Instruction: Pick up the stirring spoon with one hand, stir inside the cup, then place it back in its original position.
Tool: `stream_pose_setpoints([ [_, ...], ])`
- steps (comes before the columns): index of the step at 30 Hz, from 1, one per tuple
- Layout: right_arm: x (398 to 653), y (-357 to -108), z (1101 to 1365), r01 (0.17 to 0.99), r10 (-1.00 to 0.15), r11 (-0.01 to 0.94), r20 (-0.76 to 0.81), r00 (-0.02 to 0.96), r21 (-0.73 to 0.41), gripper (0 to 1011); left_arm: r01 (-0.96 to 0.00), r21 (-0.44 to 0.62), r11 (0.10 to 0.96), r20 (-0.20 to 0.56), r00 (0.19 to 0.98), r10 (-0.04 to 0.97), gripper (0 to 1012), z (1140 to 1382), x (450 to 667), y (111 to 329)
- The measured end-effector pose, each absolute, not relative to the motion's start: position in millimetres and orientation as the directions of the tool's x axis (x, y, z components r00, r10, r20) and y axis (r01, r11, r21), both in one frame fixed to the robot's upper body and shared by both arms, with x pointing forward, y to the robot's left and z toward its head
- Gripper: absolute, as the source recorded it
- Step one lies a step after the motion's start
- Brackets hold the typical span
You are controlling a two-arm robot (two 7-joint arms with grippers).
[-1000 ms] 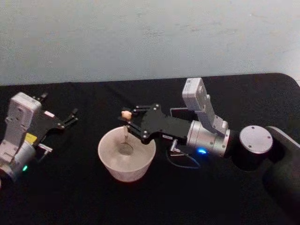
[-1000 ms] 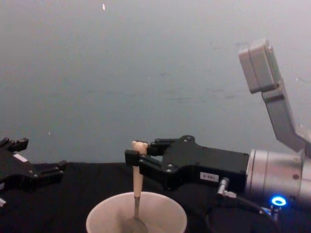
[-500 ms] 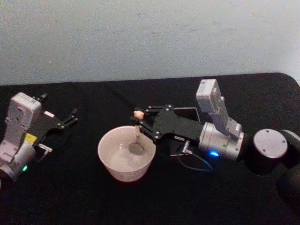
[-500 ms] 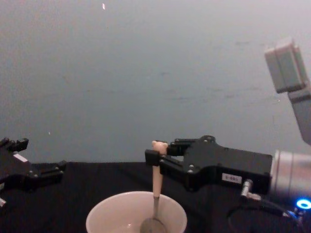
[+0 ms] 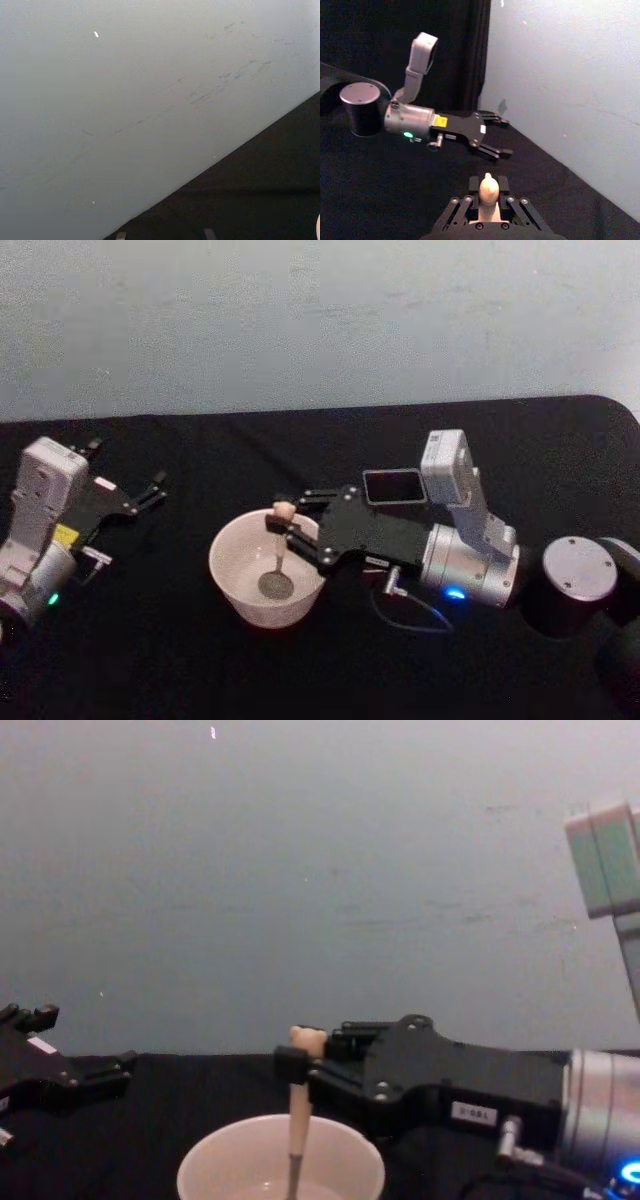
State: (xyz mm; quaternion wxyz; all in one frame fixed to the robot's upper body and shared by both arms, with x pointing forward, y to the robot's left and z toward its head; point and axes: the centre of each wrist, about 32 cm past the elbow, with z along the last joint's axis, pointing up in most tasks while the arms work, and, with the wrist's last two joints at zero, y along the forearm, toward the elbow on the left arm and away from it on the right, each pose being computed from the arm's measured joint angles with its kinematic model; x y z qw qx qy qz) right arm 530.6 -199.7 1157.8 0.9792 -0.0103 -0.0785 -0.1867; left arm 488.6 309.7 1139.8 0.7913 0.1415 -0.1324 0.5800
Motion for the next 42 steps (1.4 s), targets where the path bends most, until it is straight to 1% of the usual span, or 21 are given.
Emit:
stream_pose_setpoints([
  [8,536,-184,1156,0.352,-0.35,0.936,0.144,0.926,0.012,214,-0.955,0.07,0.287,0.374,0.292,0.88,1001,1140,489,310],
  [17,551,-175,1156,0.388,-0.385,0.922,0.156,0.91,0.015,214,-0.955,0.07,0.287,0.374,0.292,0.88,1001,1140,489,310],
  [22,556,-179,1156,0.409,-0.405,0.912,0.164,0.899,0.011,214,-0.955,0.07,0.287,0.374,0.292,0.88,1001,1140,489,310],
  [31,555,-191,1156,0.427,-0.421,0.904,0.178,0.89,0.0,214,-0.955,0.07,0.287,0.374,0.292,0.88,1001,1140,489,310],
  [37,549,-203,1157,0.439,-0.431,0.899,0.185,0.883,-0.003,214,-0.955,0.07,0.287,0.374,0.292,0.88,1001,1140,489,310],
  [42,539,-211,1158,0.438,-0.431,0.899,0.178,0.885,-0.001,214,-0.955,0.07,0.287,0.374,0.292,0.88,1001,1140,489,310],
])
